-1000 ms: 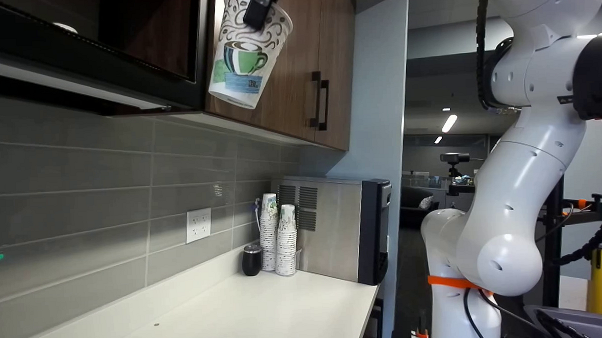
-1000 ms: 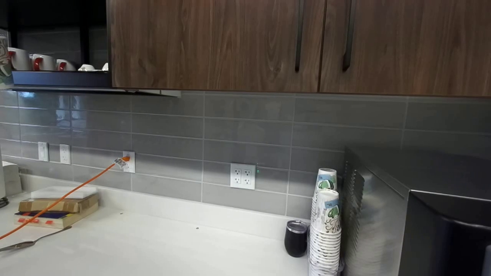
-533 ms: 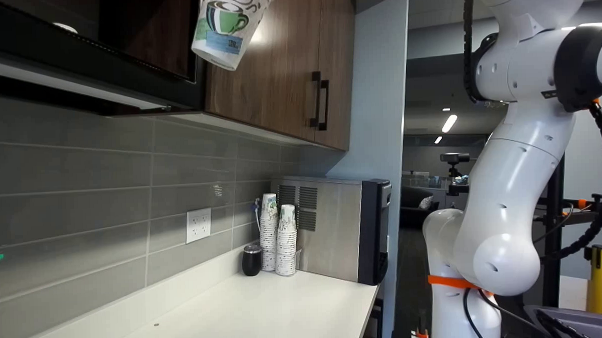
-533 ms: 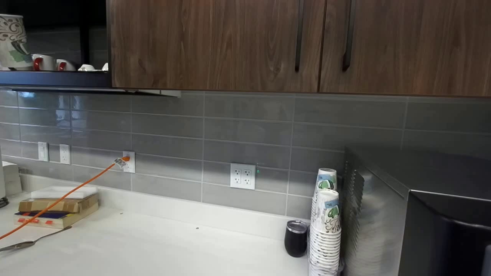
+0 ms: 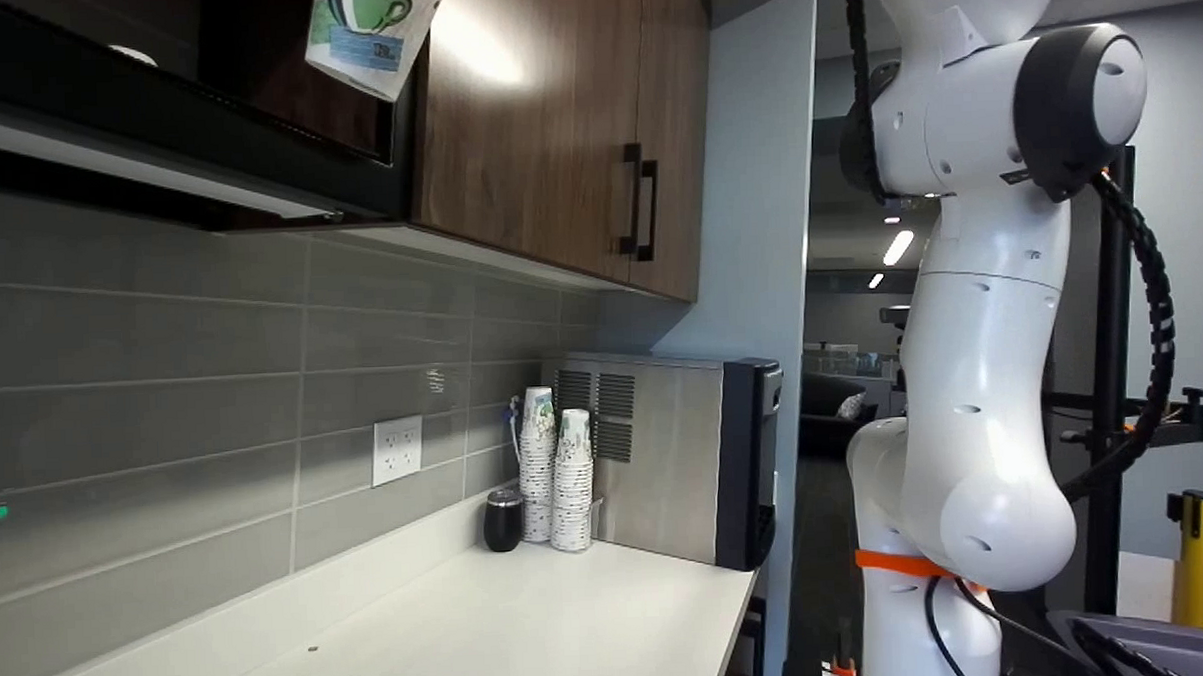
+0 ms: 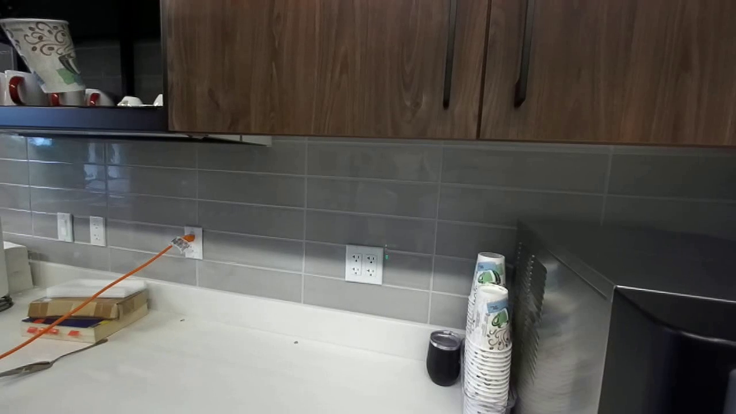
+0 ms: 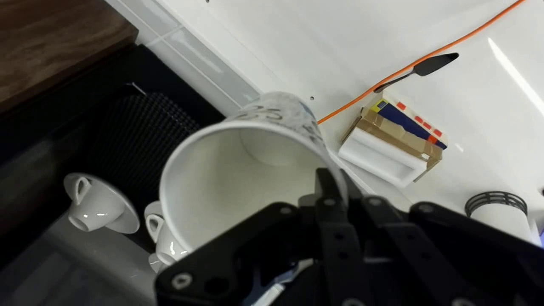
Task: Pick up the coffee cup from the left side of the counter and place it in the open upper cabinet.
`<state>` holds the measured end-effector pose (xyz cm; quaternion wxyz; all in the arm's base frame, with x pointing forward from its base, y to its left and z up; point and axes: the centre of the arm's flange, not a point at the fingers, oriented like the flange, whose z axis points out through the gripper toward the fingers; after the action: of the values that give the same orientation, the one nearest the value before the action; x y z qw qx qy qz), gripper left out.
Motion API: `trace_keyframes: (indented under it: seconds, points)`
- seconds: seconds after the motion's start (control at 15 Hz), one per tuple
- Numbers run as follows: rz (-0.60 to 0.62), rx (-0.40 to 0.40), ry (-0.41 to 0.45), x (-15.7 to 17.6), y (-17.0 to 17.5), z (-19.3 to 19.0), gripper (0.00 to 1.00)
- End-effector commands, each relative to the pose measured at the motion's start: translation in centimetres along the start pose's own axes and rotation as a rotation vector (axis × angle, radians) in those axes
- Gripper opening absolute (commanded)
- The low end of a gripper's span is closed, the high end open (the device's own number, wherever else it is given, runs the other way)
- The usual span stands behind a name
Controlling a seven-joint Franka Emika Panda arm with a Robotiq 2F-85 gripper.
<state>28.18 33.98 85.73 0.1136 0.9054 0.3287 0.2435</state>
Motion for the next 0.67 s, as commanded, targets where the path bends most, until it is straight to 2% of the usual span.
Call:
trace_keyframes:
  seconds: [0.0,0.33,0.6]
  points:
    - [-0.002,-0.015,-0.005,5.2,1.9,-1.9,0.01]
    - [0.063,-0.023,0.035,6.8,5.2,-2.7,0.01]
    - [0.128,0.000,0.034,7.5,7.5,-1.9,0.01]
